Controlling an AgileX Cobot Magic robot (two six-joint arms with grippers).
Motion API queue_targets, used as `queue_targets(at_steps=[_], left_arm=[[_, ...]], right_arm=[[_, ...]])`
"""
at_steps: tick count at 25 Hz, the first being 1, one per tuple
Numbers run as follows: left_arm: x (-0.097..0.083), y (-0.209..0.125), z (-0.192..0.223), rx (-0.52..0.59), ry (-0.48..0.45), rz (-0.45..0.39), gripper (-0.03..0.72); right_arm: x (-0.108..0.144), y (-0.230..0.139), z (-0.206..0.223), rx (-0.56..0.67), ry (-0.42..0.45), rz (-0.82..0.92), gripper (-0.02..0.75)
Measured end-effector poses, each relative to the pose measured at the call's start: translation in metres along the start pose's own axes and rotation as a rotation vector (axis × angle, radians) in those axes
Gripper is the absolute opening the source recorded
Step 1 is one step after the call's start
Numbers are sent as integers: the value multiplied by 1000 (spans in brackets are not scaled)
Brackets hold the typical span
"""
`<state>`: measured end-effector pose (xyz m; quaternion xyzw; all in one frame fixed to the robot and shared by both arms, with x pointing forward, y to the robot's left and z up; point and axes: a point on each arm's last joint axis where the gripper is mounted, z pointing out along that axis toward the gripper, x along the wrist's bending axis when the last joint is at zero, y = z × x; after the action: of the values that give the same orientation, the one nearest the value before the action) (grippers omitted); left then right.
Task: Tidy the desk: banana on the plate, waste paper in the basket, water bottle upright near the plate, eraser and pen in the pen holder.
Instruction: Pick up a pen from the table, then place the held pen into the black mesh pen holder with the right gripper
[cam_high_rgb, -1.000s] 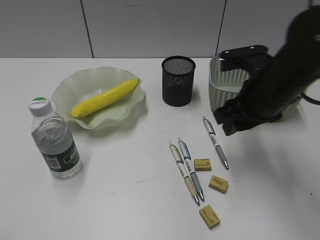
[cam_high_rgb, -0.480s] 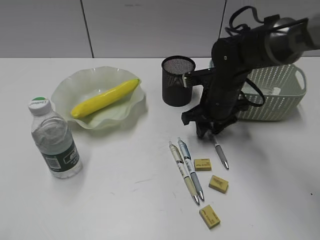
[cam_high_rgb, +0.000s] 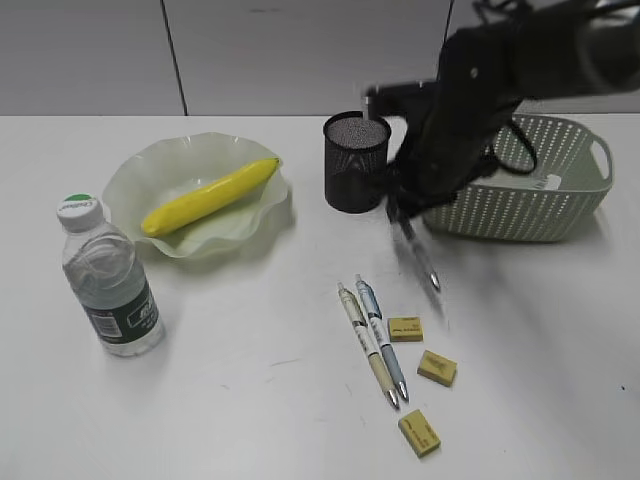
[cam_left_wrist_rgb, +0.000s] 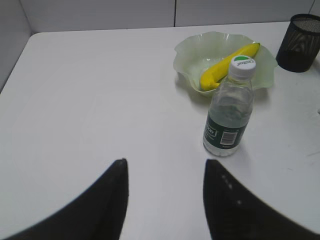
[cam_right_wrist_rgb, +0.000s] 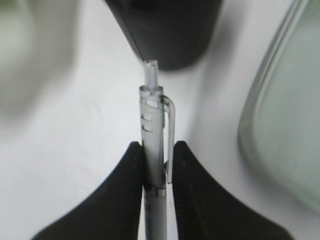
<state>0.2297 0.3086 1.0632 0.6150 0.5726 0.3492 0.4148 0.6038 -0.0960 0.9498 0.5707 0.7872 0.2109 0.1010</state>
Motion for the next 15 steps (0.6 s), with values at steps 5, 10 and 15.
queue_targets(at_steps=[5, 10, 15], left_arm=[[0, 0, 0, 0, 0, 1, 363], [0, 0, 0, 0, 0, 1, 361], [0, 0, 0, 0, 0, 1, 340]], right_arm=[[7, 43, -105, -713, 82, -148, 146], [-6, 62, -90, -1049, 139, -180, 146], [-17, 51, -8, -1081, 173, -120, 162]])
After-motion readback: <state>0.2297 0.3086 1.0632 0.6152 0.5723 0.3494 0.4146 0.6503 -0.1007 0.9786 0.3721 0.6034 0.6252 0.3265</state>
